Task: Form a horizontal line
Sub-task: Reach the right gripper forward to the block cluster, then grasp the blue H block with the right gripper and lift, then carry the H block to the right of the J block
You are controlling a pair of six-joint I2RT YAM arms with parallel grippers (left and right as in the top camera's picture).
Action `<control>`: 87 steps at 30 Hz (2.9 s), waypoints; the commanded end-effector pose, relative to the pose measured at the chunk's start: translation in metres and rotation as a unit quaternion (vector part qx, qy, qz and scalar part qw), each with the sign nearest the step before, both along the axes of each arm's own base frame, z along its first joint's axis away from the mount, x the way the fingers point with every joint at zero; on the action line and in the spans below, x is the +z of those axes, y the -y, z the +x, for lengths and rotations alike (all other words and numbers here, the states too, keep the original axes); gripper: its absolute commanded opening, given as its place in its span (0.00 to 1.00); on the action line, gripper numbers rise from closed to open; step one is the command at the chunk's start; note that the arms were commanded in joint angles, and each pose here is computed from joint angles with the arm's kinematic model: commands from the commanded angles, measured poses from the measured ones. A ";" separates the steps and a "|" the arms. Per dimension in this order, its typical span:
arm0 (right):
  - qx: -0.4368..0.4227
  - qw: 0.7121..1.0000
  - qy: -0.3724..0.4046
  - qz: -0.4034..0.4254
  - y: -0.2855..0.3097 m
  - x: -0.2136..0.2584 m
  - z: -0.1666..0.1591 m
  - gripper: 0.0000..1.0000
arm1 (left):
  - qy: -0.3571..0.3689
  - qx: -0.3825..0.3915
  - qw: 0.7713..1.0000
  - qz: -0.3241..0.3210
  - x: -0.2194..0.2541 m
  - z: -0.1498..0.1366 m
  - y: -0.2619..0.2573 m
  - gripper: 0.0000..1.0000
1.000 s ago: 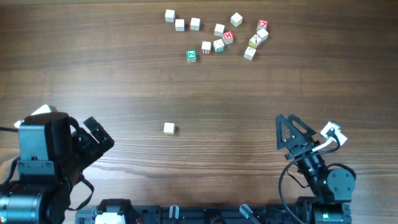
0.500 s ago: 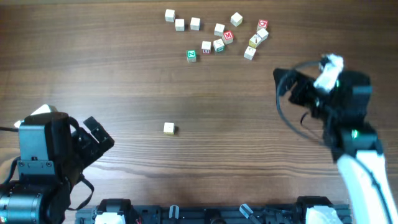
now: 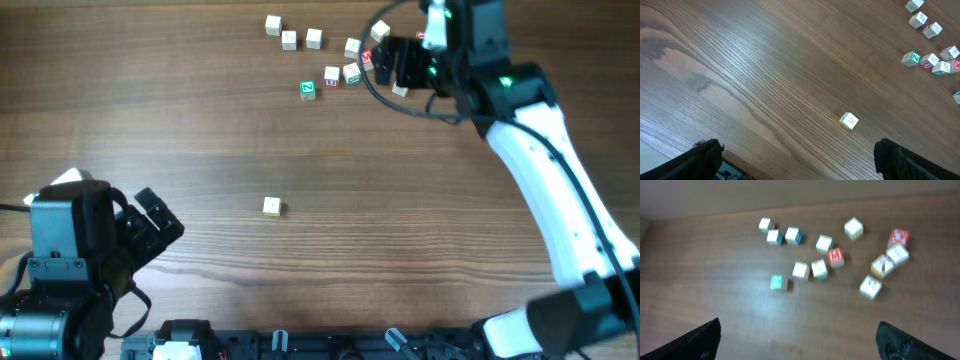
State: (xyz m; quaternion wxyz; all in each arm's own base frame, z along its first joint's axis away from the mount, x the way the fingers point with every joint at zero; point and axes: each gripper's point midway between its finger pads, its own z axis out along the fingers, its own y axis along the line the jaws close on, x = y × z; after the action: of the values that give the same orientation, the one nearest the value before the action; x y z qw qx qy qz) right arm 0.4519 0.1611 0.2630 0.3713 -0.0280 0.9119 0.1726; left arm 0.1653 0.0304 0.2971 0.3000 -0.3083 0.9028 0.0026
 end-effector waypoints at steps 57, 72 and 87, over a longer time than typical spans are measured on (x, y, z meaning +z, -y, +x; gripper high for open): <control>-0.080 0.993 -0.060 -0.055 -0.095 -0.265 0.119 0.35 | 0.002 0.000 1.000 -0.003 0.001 0.000 0.000 1.00; -0.072 0.995 -0.047 -0.049 -0.075 -0.104 0.073 0.24 | 0.002 0.001 1.000 -0.004 0.001 0.000 0.000 1.00; -0.047 0.947 -0.315 -0.034 -0.100 -0.207 -0.075 0.17 | 0.002 0.000 1.000 -0.003 0.001 0.000 0.000 1.00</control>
State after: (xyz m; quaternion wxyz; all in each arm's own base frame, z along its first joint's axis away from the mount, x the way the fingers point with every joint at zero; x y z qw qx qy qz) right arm 0.4103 0.2435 0.0925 0.1239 0.0358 0.9841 0.1224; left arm 0.1653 0.0304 0.2971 0.3000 -0.3083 0.9028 0.0026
